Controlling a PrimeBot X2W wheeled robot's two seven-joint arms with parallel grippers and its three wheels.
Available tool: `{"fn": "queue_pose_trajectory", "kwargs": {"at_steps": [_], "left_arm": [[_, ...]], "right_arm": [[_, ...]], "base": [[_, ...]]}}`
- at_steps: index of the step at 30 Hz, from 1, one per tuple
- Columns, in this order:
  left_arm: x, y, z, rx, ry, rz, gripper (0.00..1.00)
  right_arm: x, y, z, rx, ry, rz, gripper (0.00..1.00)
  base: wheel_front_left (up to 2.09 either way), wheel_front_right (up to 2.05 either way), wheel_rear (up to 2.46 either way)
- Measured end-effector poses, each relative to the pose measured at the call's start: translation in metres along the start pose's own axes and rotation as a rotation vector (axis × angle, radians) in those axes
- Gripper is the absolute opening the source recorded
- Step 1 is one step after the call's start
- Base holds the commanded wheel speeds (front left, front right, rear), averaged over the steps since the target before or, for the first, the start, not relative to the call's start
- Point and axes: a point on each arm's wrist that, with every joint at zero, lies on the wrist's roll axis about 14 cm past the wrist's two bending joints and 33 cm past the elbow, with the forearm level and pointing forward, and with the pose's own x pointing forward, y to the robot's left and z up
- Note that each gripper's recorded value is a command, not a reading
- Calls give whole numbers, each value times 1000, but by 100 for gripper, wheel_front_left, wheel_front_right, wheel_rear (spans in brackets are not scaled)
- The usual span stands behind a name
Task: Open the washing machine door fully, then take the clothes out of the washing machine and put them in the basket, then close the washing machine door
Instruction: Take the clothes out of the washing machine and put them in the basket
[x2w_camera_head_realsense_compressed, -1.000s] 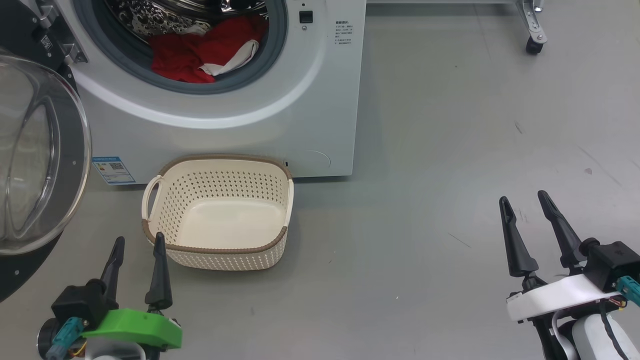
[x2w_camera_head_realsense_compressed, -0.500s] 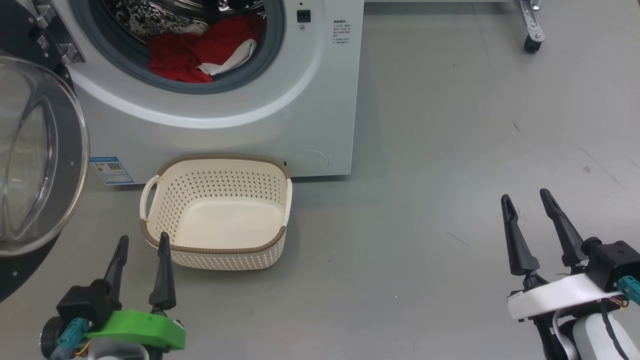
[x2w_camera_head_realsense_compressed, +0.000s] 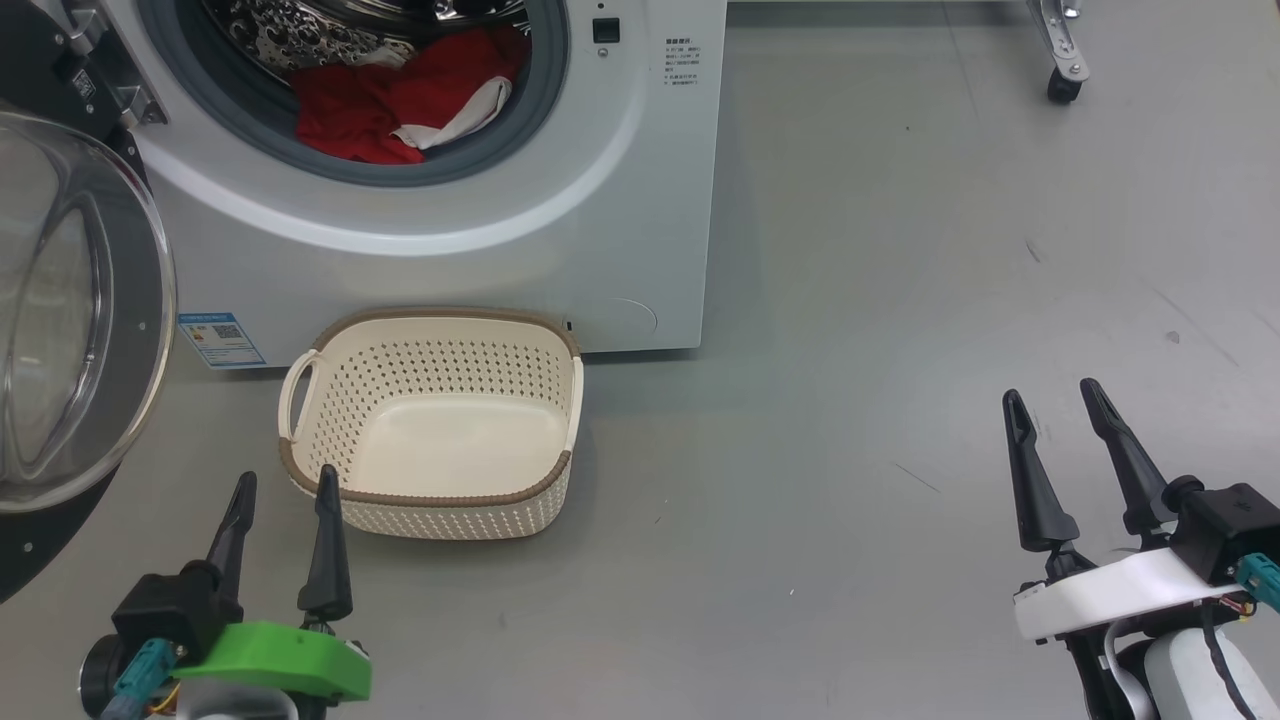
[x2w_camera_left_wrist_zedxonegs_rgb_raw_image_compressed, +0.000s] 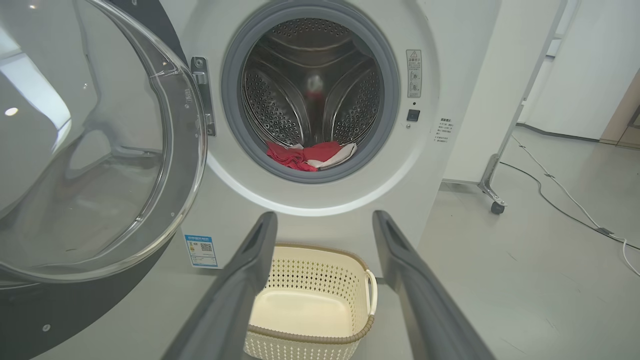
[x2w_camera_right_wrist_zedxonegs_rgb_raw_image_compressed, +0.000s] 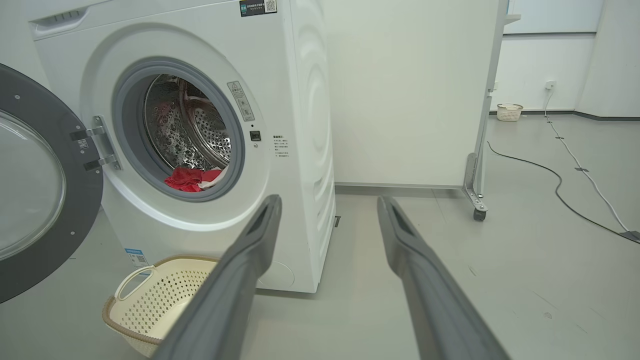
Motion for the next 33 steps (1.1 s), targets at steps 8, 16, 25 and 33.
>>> {"fn": "queue_pose_trajectory", "kwargs": {"at_steps": [8, 16, 25, 33], "left_arm": [[1, -2, 2, -1, -7, -7, 100], [1, -13, -2, -14, 3, -41, 100], [2, -14, 2, -18, -10, -45, 100], [1, -13, 1, -19, -7, -44, 100]], "right_arm": [[0, 0, 0, 0, 0, -1, 100], [0, -1, -2, 0, 3, -5, 100], [-2, -2, -6, 3, 16, -7, 100], [-2, -1, -7, -1, 20, -4, 100]], "base": [[0, 0, 0], [2, -8, 6], [16, -51, 35], [54, -72, 18]]}}
